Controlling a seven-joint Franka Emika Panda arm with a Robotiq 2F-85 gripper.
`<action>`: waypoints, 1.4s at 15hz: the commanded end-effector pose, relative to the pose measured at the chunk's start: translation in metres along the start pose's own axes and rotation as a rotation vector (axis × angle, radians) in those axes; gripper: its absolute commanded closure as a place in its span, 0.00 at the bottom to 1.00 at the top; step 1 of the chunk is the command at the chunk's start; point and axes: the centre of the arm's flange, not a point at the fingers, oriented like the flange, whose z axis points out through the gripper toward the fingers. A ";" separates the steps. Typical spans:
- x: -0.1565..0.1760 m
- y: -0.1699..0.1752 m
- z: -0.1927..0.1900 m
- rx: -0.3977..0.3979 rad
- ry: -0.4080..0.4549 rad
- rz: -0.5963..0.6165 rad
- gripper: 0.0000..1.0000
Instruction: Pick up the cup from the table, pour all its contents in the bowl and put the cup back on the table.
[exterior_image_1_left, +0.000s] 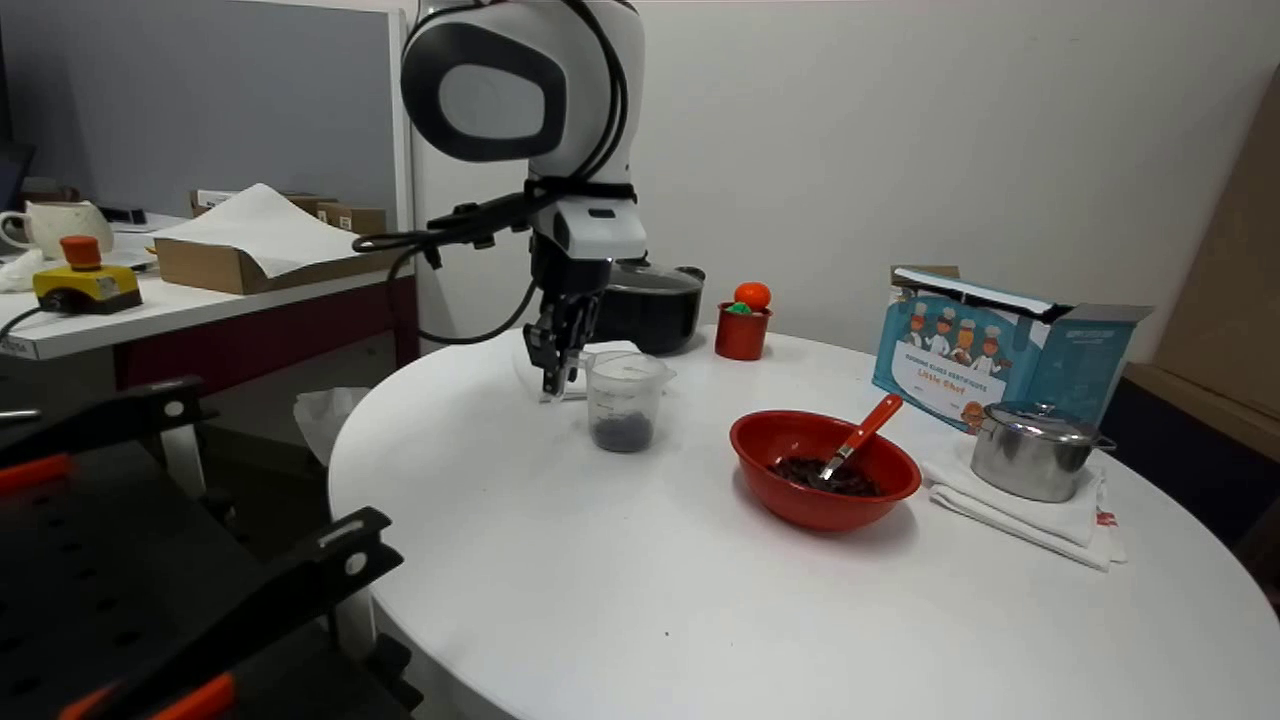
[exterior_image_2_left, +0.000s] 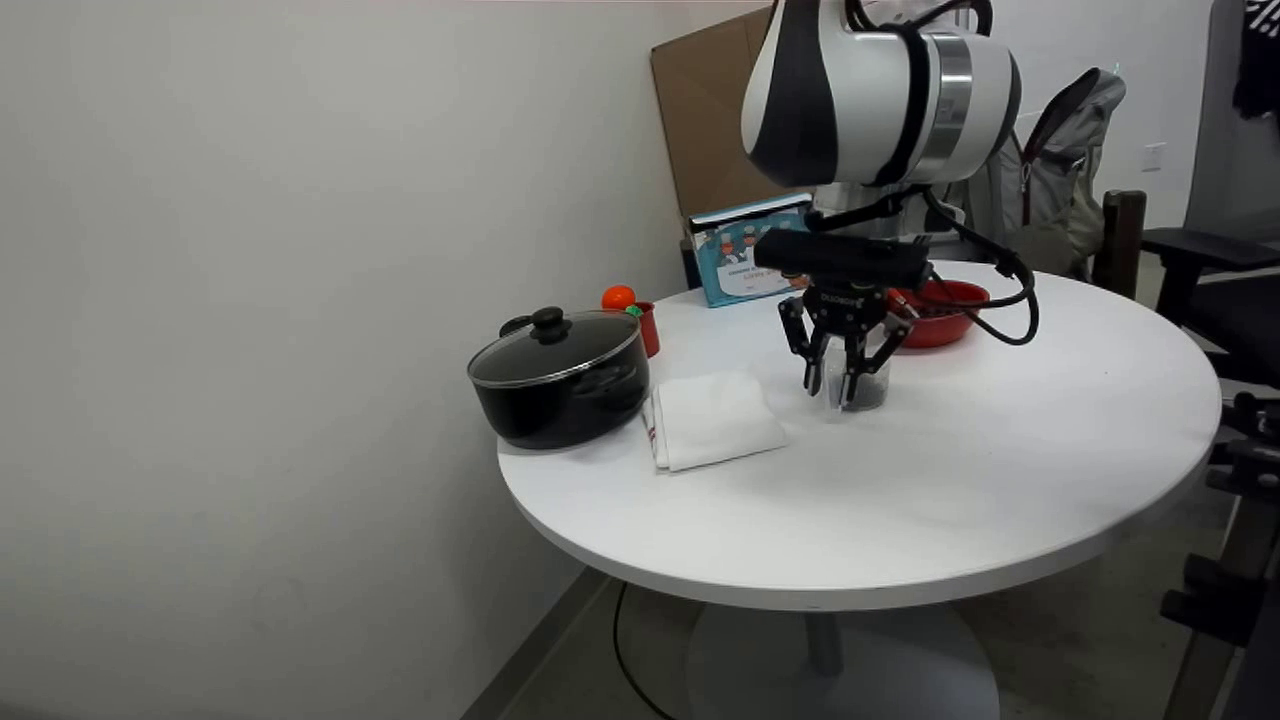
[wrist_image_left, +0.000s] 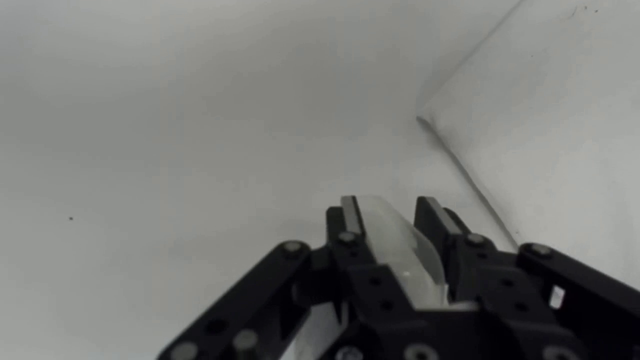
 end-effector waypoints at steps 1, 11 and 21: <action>0.005 -0.006 -0.004 0.021 -0.006 -0.013 0.96; 0.025 -0.022 -0.084 0.308 -0.091 -0.123 0.94; 0.104 0.068 -0.066 0.232 -0.462 -0.067 0.94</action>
